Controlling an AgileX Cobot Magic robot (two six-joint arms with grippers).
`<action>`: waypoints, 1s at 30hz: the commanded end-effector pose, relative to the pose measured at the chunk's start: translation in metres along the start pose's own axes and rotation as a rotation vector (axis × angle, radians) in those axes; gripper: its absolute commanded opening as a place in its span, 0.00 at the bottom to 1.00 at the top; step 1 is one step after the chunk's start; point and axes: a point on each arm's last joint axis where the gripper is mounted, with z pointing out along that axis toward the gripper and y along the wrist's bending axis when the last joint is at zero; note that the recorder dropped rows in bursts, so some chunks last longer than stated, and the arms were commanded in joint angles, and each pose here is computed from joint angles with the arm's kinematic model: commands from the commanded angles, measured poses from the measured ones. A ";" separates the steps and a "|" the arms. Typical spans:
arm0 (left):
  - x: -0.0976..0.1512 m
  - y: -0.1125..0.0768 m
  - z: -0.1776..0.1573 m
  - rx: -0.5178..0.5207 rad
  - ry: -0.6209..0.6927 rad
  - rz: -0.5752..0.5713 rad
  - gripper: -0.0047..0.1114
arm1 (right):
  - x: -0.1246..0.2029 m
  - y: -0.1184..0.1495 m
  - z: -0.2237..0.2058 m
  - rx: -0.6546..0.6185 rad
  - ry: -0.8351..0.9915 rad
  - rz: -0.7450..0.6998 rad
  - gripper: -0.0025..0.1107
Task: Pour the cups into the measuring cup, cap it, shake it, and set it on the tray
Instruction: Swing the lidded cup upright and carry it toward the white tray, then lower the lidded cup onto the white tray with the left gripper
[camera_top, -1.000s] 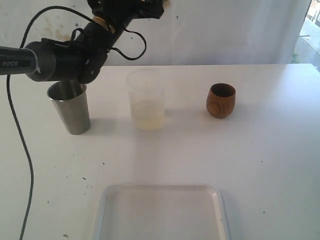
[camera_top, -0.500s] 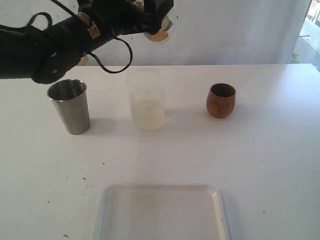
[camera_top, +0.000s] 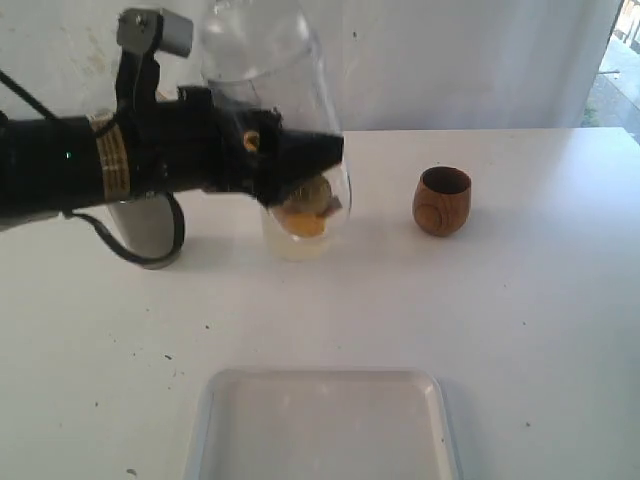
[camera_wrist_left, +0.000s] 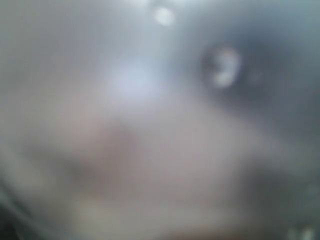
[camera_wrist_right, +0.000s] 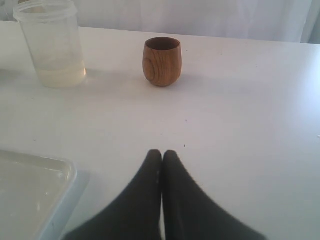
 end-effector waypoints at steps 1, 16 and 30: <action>0.024 -0.021 -0.005 0.174 0.066 -0.043 0.04 | 0.001 0.000 0.000 0.006 0.000 -0.004 0.02; 0.123 -0.007 0.022 0.362 0.181 0.341 0.04 | 0.001 0.000 0.000 0.006 0.000 -0.004 0.02; 0.135 -0.047 0.028 0.570 0.218 0.317 0.04 | 0.001 0.000 0.000 0.006 0.000 -0.004 0.02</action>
